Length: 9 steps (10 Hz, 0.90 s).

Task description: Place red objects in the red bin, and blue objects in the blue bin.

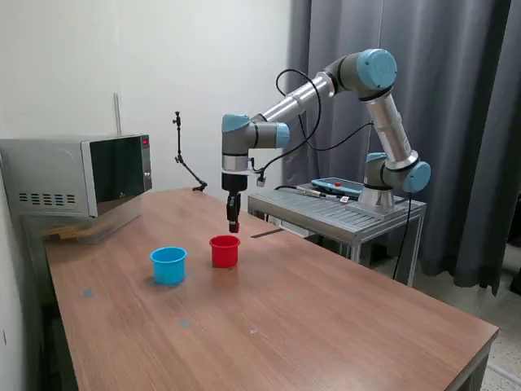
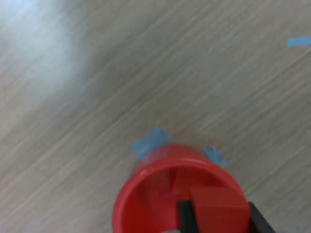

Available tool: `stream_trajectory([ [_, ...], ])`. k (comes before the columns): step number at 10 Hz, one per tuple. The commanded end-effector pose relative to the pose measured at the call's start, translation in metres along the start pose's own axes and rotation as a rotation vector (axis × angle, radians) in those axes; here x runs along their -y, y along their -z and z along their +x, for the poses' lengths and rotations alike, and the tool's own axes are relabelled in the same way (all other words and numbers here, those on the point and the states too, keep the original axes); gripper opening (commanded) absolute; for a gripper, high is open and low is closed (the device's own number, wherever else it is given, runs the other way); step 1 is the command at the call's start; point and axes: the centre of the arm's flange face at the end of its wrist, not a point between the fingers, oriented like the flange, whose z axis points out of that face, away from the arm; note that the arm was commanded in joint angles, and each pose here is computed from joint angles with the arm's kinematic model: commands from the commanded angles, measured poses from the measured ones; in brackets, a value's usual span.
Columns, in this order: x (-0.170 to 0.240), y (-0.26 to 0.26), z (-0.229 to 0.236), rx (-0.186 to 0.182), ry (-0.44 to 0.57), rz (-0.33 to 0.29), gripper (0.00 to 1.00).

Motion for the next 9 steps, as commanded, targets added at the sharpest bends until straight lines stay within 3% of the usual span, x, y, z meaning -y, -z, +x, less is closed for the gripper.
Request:
stream_trajectory([
  [1, -0.0122, -0.0086, 0.0053, -0.001, -0.001, -0.002, 0.00],
  [9, -0.0094, -0.0156, 0.0024, 0.008, -0.002, 0.009, 0.00],
])
